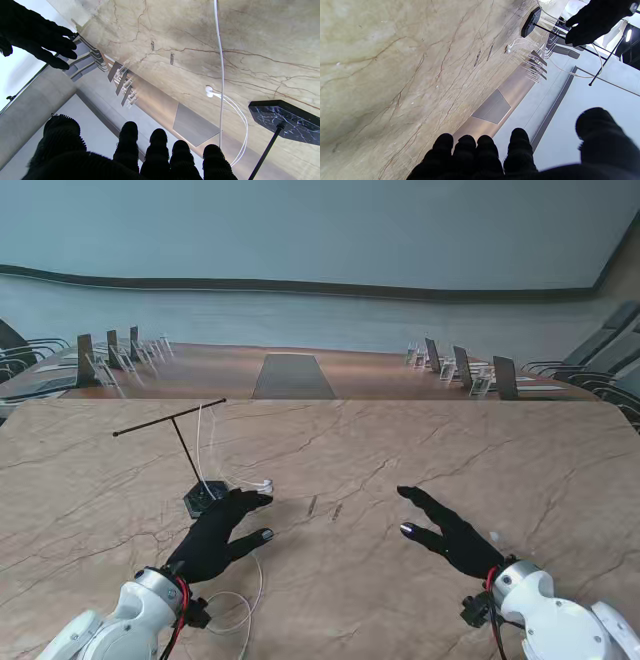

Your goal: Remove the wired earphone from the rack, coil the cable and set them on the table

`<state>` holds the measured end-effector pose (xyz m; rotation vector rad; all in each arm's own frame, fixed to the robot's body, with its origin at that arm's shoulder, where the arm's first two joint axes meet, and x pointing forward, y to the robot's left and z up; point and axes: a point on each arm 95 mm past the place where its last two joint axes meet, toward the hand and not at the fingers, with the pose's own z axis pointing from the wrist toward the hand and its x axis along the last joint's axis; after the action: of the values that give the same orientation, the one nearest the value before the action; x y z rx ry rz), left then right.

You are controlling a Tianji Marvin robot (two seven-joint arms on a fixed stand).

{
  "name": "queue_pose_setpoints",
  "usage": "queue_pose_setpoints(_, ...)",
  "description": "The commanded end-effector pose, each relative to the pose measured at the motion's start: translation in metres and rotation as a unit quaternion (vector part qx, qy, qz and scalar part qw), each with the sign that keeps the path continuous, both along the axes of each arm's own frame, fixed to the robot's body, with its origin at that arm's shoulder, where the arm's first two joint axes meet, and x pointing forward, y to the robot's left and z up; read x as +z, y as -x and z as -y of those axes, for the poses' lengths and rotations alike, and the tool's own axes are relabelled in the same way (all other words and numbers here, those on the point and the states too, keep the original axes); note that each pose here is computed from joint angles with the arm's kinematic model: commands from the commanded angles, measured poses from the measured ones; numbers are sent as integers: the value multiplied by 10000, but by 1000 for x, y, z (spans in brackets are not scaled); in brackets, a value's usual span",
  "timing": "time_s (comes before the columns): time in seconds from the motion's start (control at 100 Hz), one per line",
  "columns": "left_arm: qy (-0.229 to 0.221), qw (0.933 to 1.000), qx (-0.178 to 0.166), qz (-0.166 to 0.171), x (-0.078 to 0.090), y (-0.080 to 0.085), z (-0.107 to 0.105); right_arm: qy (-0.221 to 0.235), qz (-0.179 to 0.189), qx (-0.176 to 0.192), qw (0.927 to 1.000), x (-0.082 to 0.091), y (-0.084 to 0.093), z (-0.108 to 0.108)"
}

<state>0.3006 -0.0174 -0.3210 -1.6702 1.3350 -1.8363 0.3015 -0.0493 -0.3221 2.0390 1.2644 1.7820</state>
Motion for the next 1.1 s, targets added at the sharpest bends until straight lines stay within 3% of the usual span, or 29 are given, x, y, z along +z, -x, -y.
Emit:
queue_pose_setpoints(0.0, 25, 10000, 2, -26, 1, 1, 1, -15, 4, 21, 10000, 1, -1, -3)
queue_pose_setpoints(0.38, 42, 10000, -2, -12, 3, 7, -8, 52, -15, 49, 10000, 2, 0, -8)
queue_pose_setpoints(1.09, -104, 9987, 490, 86, 4, 32, -35, 100, -115, 214, 9997, 3, -15, -19)
